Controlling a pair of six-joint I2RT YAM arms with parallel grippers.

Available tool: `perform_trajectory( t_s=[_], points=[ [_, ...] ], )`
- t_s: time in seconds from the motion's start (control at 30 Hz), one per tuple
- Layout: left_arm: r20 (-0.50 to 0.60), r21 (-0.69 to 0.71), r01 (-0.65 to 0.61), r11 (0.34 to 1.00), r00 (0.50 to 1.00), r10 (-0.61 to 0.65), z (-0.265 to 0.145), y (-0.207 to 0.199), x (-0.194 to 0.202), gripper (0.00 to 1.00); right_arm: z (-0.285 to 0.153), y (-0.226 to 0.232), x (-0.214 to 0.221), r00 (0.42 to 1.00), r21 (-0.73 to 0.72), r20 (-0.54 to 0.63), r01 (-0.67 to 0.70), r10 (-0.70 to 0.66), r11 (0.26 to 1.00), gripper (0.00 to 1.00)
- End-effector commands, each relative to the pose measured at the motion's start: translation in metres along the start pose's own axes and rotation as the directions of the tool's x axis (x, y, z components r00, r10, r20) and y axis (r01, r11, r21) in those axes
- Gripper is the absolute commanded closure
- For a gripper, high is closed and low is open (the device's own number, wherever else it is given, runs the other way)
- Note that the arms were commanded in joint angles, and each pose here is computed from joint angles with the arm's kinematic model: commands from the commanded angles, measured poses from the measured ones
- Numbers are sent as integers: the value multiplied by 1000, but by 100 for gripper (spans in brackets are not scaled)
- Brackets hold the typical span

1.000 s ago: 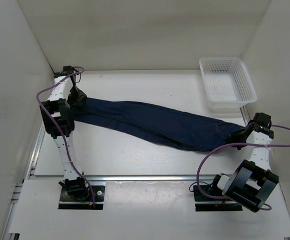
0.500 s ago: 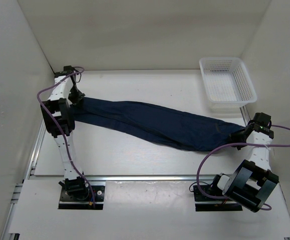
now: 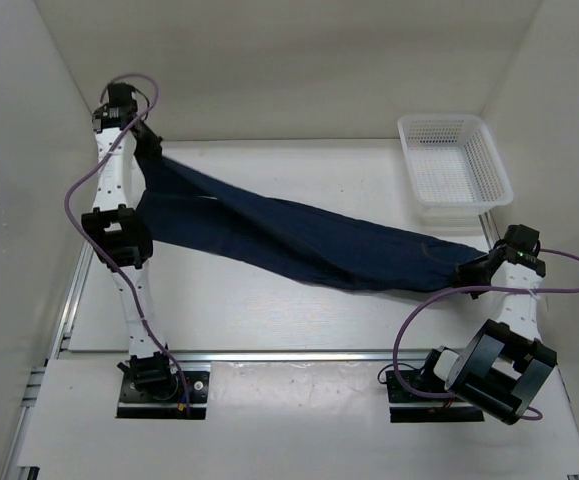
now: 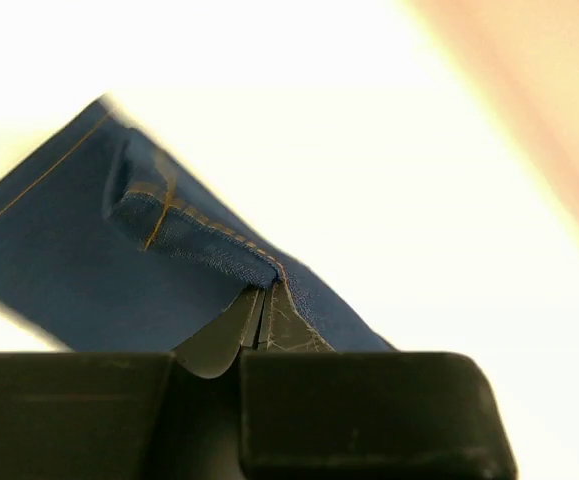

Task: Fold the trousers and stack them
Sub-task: Fold the trousers

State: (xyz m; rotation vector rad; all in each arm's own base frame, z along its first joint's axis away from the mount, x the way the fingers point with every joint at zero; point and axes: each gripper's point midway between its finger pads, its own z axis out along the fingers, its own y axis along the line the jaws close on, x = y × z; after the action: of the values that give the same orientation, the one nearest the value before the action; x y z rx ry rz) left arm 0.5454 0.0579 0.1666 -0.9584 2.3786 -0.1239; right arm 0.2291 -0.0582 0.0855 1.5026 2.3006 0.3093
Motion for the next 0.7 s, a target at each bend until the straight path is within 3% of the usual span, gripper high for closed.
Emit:
perform_trajectory(
  t_s=[0.0, 0.07, 0.1, 0.13, 0.23, 0.27, 0.3, 0.33, 0.37, 0.4, 0.43, 0.53, 0.67],
  points=[
    [142, 183, -55, 982, 989, 29, -71, -46, -37, 90, -3, 5, -5, 999, -25, 23, 23, -23, 999, 100],
    [175, 213, -70, 975, 984, 33, -84, -49, -41, 90, -3, 5, -5, 999, -25, 23, 23, -23, 999, 100],
    [220, 241, -78, 967, 975, 23, -118, -50, -46, 90, -3, 4, -6, 999, -17, 30, 23, -23, 1000, 100],
    [186, 189, -88, 978, 981, 52, -105, -35, -31, 90, -3, 4, -6, 999, -17, 30, 23, -23, 1000, 100],
    [192, 125, -99, 987, 979, 73, -121, -8, -14, 90, -3, 4, -6, 999, -17, 30, 23, -23, 1000, 100],
    [102, 59, -95, 994, 991, 89, -94, 15, 18, 90, -1, 1, -3, 1000, -10, 22, 21, -21, 1000, 100],
    [119, 47, -82, 996, 990, 76, -93, 27, 19, 89, 0, 3, -2, 999, -12, 19, 29, -29, 999, 100],
    [25, -25, -55, 998, 998, 55, -63, 59, 46, 83, 0, 4, -3, 999, -18, 26, 31, -31, 999, 100],
    [-12, -68, -45, 997, 999, 44, -53, 76, 57, 69, 1, 3, 0, 999, -21, 12, 30, -29, 999, 100],
    [-76, -117, -25, 993, 997, 16, -30, 93, 73, 18, 1, 3, 0, 1000, -21, 12, 30, -29, 999, 100],
    [-126, -162, -7, 987, 992, -14, -17, 110, 85, 0, 1, 3, 0, 1000, -21, 12, 30, -29, 999, 100],
    [-210, -226, 26, 974, 975, -75, 5, 141, 100, 0, -2, 6, -3, 999, -32, 26, 42, -42, 999, 100],
    [-148, -187, 38, 982, 987, -66, -5, 127, 76, 0, -2, 6, -3, 999, -32, 26, 42, -42, 999, 100]
  ],
)
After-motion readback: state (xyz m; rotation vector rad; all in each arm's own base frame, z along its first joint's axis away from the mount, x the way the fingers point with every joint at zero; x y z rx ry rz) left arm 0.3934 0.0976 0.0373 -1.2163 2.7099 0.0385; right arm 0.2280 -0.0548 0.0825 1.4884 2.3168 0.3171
